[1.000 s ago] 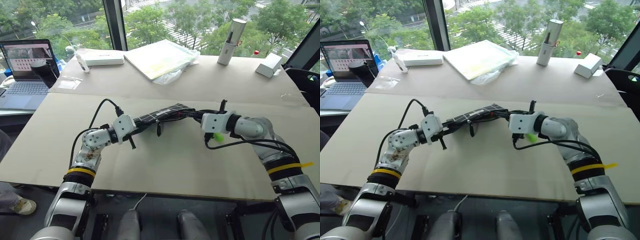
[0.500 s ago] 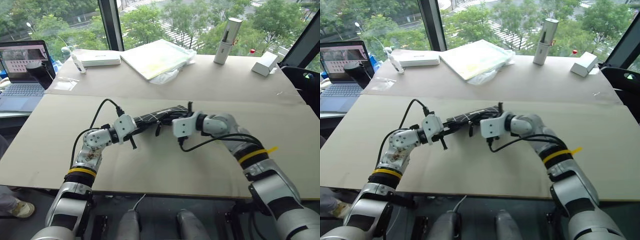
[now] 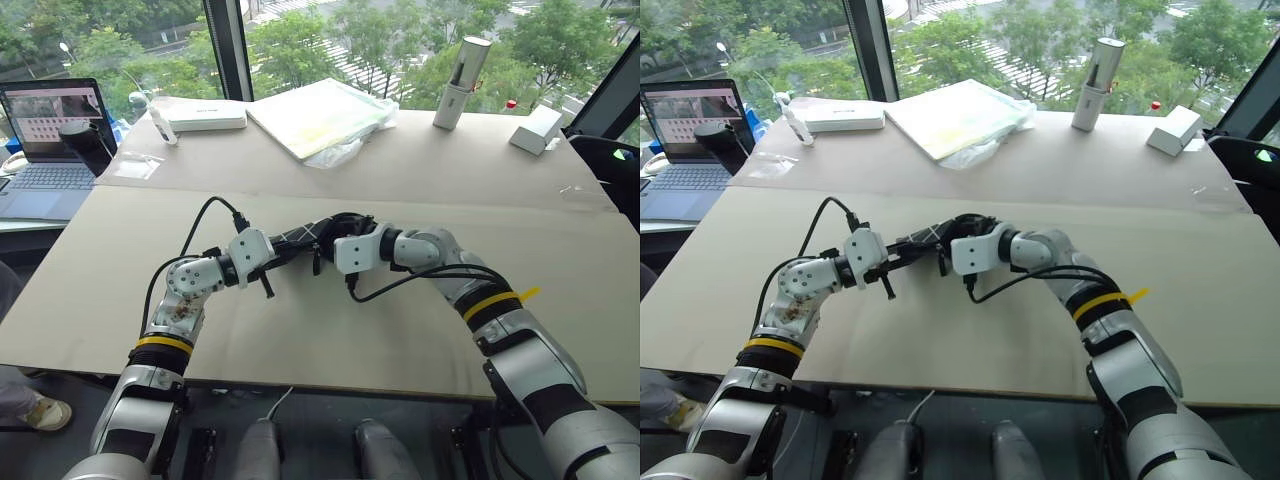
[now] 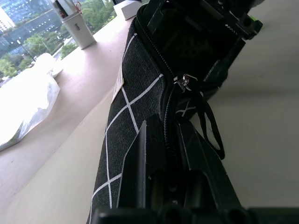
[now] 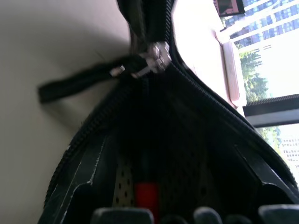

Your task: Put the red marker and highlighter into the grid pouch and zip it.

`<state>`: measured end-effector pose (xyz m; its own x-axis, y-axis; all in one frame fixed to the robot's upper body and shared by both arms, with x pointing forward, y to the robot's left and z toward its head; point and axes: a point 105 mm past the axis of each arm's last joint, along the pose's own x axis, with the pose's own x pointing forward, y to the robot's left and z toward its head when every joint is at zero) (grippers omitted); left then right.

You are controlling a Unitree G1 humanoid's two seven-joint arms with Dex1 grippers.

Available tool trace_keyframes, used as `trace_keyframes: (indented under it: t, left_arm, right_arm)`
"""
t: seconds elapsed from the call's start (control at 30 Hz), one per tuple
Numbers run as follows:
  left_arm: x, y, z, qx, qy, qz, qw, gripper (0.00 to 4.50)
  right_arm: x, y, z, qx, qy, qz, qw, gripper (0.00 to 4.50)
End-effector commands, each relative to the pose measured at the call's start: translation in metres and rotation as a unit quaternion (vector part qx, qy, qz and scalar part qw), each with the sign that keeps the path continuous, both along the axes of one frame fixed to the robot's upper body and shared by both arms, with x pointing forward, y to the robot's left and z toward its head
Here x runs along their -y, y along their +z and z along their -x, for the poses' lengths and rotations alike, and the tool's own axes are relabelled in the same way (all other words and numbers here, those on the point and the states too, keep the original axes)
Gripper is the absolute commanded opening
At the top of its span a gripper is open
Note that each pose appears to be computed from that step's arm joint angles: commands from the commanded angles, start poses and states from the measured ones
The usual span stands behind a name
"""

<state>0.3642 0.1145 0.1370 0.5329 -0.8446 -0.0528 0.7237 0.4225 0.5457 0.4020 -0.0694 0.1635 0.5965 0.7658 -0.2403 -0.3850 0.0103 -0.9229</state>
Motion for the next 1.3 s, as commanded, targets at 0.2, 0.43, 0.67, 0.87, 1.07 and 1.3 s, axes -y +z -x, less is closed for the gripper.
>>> trace_keyframes:
  t: [0.2, 0.43, 0.67, 0.87, 1.07, 1.3]
  left_arm:
    - [0.002, 0.011, 0.001, 0.019, -0.003, 0.015, 1.0, 0.0]
    - [0.001, 0.008, 0.003, 0.015, -0.003, 0.016, 1.0, 0.0]
    - [0.005, 0.01, 0.001, 0.016, -0.007, 0.017, 1.0, 0.0]
    - [0.006, 0.011, 0.0, 0.019, -0.008, 0.018, 1.0, 0.0]
    - [0.006, 0.011, 0.0, 0.02, -0.007, 0.018, 1.0, 0.0]
    - [0.005, 0.011, 0.0, 0.022, -0.005, 0.02, 1.0, 0.0]
  right_arm:
    - [0.083, 0.046, 0.034, -0.197, -0.032, -0.254, 0.946, 3.01]
    - [0.126, 0.007, 0.03, -0.27, -0.192, -0.35, 0.876, 3.01]
    - [0.14, -0.046, 0.023, -0.311, -0.324, -0.356, 0.819, 3.01]
    - [0.157, -0.065, 0.021, -0.325, -0.388, -0.339, 0.793, 3.01]
    - [0.158, -0.071, 0.021, -0.347, -0.399, -0.349, 0.774, 3.01]
    - [0.154, -0.074, 0.023, -0.375, -0.388, -0.365, 0.759, 1.7]
